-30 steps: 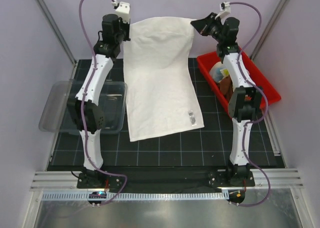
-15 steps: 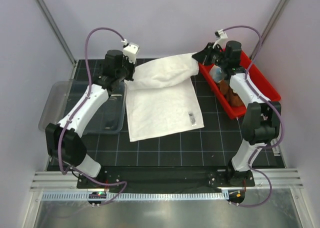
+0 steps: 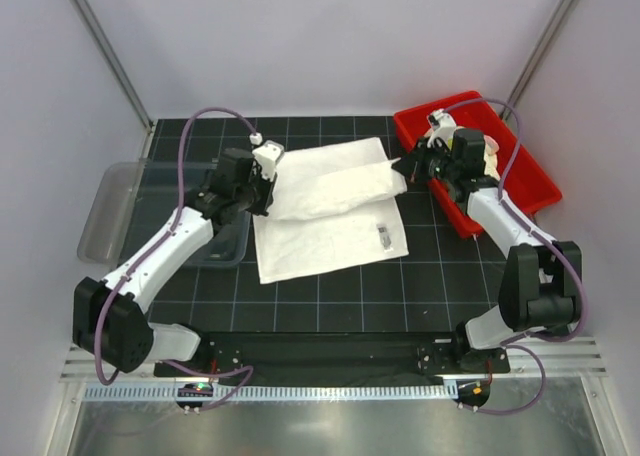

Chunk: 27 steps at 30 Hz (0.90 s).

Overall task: Fold and stack the towels
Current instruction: Fold the towel

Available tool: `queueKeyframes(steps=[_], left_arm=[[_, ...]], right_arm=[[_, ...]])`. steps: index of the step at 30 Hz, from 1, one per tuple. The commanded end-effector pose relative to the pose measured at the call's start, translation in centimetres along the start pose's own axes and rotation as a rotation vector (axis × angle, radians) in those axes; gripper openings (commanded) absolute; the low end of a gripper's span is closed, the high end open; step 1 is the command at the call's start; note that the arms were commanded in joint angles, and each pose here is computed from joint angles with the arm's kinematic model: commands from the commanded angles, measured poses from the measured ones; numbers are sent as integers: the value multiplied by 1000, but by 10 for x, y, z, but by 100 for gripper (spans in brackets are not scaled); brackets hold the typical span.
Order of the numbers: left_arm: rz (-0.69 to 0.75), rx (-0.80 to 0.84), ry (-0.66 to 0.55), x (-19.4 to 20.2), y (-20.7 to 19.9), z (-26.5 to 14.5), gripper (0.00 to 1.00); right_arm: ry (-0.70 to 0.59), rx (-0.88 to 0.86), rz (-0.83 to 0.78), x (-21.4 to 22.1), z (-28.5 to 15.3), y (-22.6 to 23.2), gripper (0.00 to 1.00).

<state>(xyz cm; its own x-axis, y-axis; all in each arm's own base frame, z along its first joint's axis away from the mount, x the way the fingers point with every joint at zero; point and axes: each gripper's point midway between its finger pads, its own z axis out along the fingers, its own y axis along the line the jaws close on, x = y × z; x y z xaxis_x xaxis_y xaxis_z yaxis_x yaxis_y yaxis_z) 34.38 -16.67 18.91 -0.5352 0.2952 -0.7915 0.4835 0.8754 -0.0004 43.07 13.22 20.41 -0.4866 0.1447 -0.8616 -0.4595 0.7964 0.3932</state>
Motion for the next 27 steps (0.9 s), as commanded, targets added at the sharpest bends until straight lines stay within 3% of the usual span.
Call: queueKeyframes(steps=[1,9,16,19,25,27], left_arm=[[-38,-19,54,18,-3,-5,0],[-54,-111,50,29,4,-19,0],[-51,-161,-28,-2,9,-37,0],[-57,-153,29,15,4,-36,0],[-79,-129,151,66,-22,-27,0],[-69,-119,185,79,-37,-22,0]], right_arm=[[-31,43,-10,3,-15,0,1],[-11,66,61,25,-23,-1,1],[-68,53,111,-4,-29,13,1],[-22,59,161,21,-34,13,1],[36,294,282,88,-58,-22,1],[61,300,367,110,-59,-22,1]])
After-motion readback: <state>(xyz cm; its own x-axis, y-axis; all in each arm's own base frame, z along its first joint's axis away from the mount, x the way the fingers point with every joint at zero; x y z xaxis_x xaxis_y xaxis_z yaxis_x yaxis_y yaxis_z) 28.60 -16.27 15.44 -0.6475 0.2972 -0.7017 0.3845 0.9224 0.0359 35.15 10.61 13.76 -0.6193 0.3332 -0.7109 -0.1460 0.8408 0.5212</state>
